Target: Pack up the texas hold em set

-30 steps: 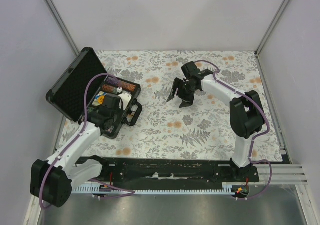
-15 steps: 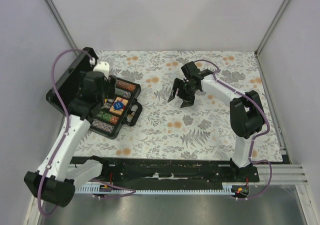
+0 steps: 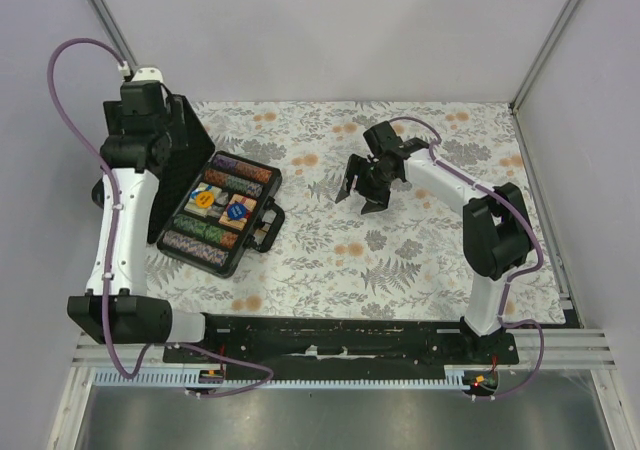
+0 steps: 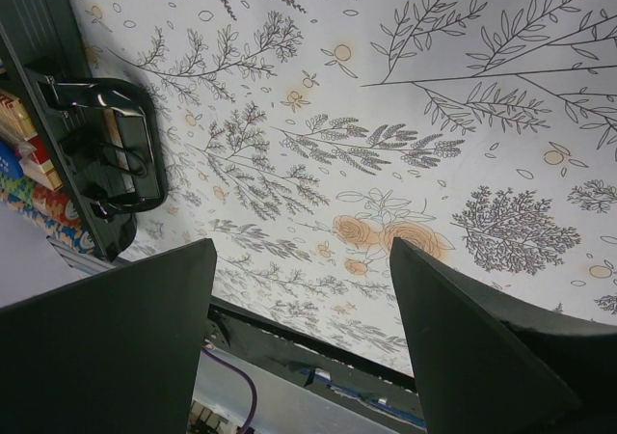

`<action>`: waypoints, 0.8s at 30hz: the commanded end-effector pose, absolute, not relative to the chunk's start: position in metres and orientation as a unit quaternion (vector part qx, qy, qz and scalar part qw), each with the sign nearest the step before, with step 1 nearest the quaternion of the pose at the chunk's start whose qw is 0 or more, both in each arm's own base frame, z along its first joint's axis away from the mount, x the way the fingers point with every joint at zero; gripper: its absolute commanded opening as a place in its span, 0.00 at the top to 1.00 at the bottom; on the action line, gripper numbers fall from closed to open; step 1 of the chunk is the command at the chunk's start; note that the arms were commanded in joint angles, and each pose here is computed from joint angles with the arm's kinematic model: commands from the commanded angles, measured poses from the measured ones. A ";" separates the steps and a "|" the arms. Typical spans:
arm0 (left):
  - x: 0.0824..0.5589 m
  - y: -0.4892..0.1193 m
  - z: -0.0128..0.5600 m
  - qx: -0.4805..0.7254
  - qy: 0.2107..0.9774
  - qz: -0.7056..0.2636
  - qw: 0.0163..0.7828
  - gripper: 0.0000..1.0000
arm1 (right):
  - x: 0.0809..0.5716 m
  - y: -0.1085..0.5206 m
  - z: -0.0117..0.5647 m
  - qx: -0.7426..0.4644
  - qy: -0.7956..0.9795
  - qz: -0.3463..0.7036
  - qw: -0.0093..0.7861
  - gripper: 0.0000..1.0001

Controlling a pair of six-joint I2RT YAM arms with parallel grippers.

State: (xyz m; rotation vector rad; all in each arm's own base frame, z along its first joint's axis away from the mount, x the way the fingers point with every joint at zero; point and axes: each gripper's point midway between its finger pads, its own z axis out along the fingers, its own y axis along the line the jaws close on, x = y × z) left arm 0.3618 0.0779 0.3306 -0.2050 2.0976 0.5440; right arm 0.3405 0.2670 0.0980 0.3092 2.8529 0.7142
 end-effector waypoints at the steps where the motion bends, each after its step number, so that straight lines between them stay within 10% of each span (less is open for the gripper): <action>1: 0.353 0.112 0.340 -0.147 0.847 0.234 0.455 0.02 | 0.341 0.266 0.120 0.091 0.955 0.255 0.116 0.19; 15: 0.356 0.135 0.271 -0.184 0.890 0.183 0.374 0.03 | 0.345 0.268 0.123 0.089 0.955 0.258 0.117 0.19; 24: 0.351 0.118 0.261 -0.177 0.894 0.139 0.388 0.25 | 0.347 0.268 0.123 0.090 0.955 0.256 0.119 0.20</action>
